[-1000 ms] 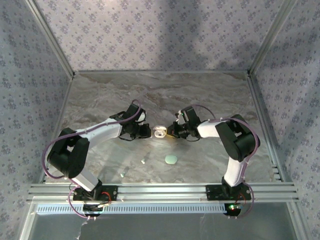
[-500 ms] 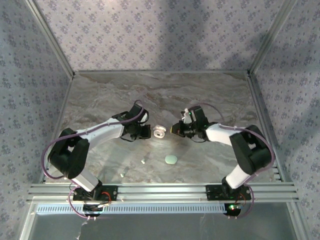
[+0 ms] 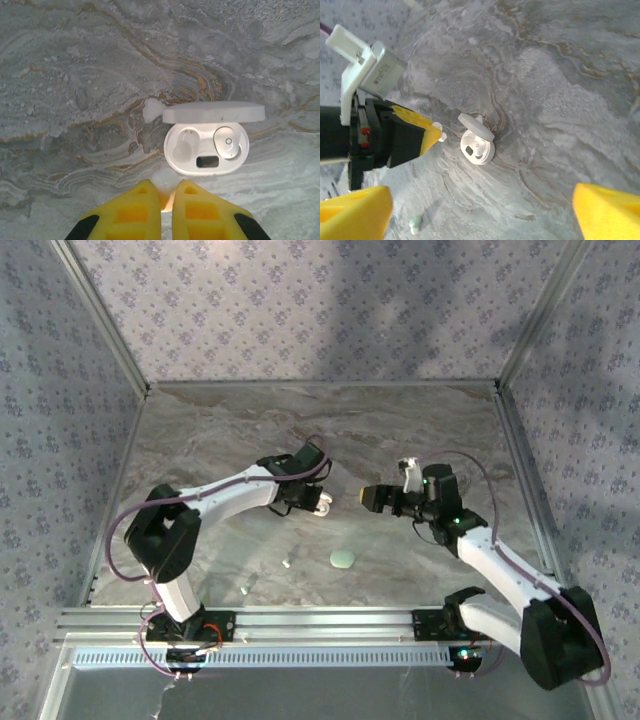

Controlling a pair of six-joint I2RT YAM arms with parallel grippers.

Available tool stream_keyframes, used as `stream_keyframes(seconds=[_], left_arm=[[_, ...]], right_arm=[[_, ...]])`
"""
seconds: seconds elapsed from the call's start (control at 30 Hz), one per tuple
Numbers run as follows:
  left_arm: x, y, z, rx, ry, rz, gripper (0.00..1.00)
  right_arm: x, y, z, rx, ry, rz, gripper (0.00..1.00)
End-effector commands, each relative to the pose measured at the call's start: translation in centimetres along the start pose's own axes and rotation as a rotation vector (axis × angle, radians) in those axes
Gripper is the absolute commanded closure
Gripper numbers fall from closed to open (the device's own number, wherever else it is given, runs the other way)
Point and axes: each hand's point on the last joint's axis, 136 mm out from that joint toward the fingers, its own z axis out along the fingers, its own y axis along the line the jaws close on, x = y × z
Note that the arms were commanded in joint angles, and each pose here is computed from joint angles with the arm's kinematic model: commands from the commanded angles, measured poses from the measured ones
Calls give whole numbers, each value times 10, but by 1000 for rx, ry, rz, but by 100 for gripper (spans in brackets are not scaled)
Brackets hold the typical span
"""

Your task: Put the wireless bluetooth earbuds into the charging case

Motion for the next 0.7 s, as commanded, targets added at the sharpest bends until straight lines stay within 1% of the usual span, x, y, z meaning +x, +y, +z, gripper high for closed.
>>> stream_keyframes(seconds=[0.0,0.03,0.2,0.67], left_arm=[[-5,5,2,-119,8,103,92],[-2,7,4,-142,33,121,92],[-3,3,12,-207,57,175,93],[-3,-3,21,-198,66,172,93]], right_arm=[[-10,-7,-8,37,-92,-34,0],[-10,-10,-9,44,-98,-29,0],[-8,-18,-6,55,-91,0,0],[-7,-18,-4,42,-86,11,0]])
